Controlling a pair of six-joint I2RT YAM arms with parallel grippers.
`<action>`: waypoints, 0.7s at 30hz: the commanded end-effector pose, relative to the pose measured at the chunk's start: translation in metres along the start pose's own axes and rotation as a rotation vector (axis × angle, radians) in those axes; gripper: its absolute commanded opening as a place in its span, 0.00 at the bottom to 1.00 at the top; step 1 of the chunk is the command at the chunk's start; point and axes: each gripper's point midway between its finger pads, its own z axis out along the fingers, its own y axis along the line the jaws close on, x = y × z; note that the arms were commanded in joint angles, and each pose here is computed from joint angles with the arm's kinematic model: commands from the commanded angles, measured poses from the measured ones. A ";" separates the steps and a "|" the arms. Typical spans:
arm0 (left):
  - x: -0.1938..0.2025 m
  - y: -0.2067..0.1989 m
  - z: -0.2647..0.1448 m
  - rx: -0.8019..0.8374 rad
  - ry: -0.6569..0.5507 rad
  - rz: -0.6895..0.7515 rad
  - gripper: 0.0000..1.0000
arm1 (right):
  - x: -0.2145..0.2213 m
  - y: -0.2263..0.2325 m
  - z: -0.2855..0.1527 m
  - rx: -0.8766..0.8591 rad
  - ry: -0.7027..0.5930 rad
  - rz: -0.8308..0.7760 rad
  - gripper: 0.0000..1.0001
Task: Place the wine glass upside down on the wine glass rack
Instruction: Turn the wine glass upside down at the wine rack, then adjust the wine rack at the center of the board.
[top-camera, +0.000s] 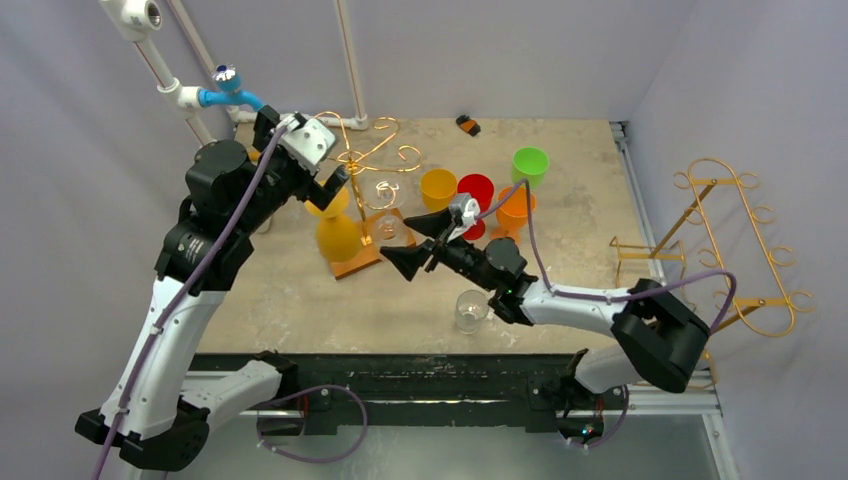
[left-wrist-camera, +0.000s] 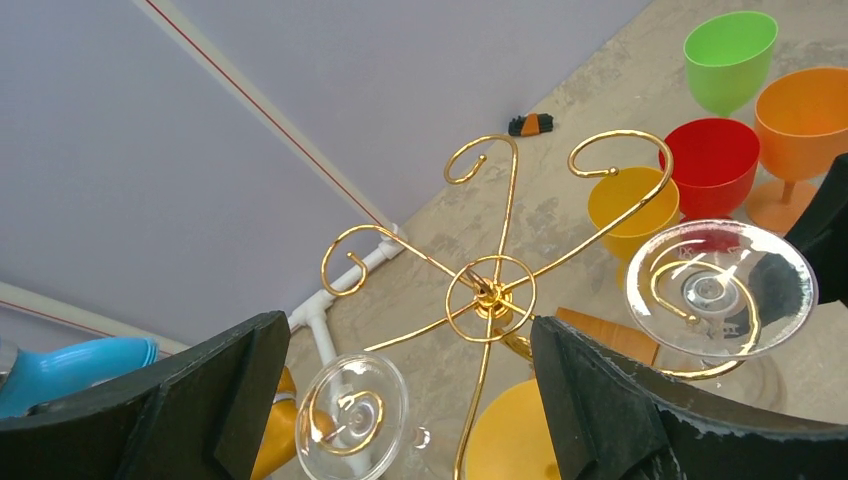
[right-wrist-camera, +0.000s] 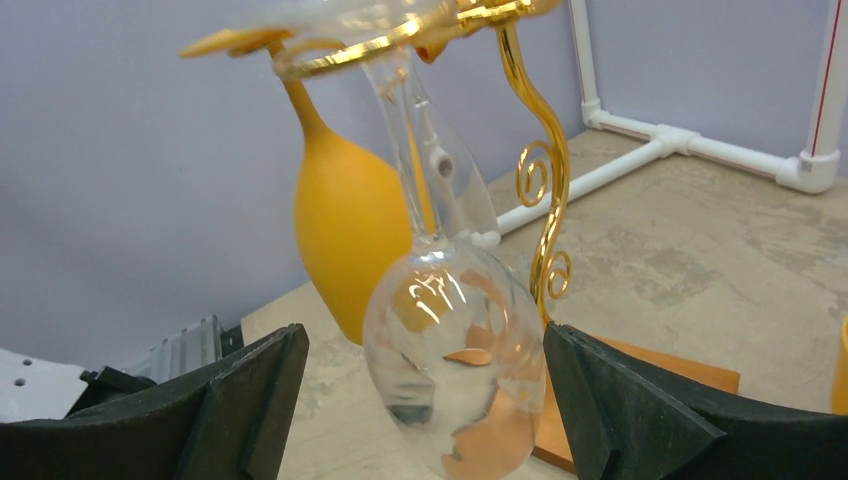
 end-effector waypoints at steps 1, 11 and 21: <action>-0.007 0.007 0.004 -0.036 0.004 -0.080 1.00 | -0.024 0.009 -0.011 -0.004 0.026 -0.063 0.99; -0.001 0.003 0.016 -0.020 0.045 -0.133 1.00 | -0.080 -0.003 -0.049 0.138 0.226 -0.079 0.99; 0.017 -0.007 0.037 0.009 0.109 -0.187 0.93 | -0.161 -0.046 -0.031 0.308 0.251 -0.024 0.94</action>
